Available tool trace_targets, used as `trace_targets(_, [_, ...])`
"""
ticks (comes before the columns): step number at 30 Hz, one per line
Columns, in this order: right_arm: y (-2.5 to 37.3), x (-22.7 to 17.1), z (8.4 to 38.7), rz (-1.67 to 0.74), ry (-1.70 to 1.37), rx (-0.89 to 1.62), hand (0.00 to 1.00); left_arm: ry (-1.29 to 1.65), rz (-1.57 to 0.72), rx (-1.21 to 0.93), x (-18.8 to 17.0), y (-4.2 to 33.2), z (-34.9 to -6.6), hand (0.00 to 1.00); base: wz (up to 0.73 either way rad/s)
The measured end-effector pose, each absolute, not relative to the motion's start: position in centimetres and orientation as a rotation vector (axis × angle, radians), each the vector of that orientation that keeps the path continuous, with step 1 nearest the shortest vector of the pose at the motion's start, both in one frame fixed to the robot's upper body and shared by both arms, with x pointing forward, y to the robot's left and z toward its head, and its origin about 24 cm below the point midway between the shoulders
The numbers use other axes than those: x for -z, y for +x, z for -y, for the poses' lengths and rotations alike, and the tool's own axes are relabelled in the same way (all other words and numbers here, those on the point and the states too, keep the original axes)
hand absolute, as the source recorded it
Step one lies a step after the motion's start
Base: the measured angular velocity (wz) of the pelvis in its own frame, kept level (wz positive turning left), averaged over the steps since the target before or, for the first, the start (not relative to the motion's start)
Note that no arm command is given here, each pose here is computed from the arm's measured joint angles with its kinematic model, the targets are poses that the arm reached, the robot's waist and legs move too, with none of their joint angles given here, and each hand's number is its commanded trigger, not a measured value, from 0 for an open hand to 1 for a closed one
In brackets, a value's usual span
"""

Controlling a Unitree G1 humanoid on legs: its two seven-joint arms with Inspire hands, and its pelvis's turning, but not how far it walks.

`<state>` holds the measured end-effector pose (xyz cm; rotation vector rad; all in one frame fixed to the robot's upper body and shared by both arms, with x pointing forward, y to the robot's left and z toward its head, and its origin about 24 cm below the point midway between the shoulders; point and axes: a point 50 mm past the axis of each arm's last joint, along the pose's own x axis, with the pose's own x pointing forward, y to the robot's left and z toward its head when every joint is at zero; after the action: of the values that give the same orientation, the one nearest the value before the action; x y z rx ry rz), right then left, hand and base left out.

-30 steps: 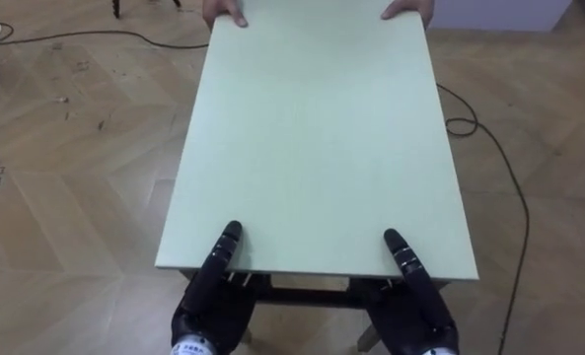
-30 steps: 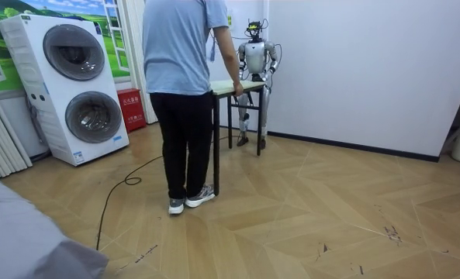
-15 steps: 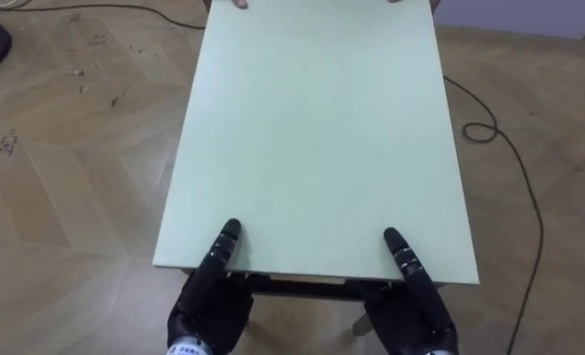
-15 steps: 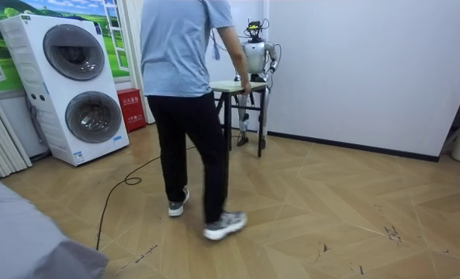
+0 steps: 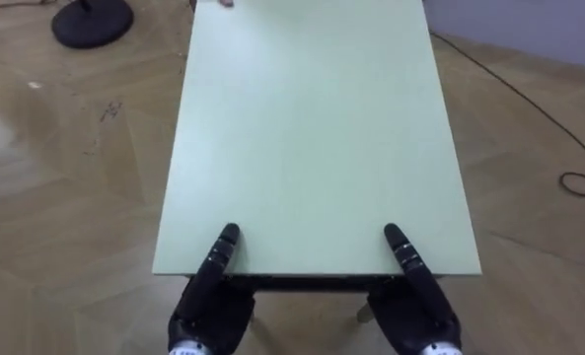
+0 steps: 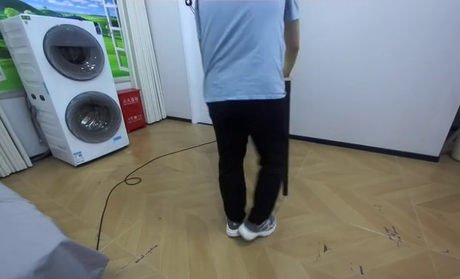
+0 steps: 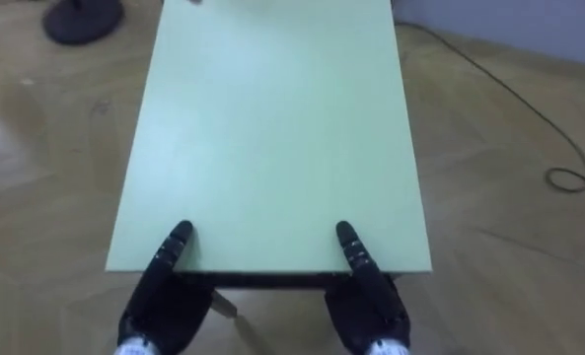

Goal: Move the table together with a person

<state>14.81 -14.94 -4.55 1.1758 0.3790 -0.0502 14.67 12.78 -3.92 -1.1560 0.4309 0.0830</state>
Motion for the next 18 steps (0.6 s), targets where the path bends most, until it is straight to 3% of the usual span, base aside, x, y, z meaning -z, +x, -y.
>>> trace_targets(18, [15.2,4.5,14.0,-0.409,1.154,0.028,1.0,-1.184,-0.417,-0.147,4.1,13.4,-13.2,1.0,0.29])
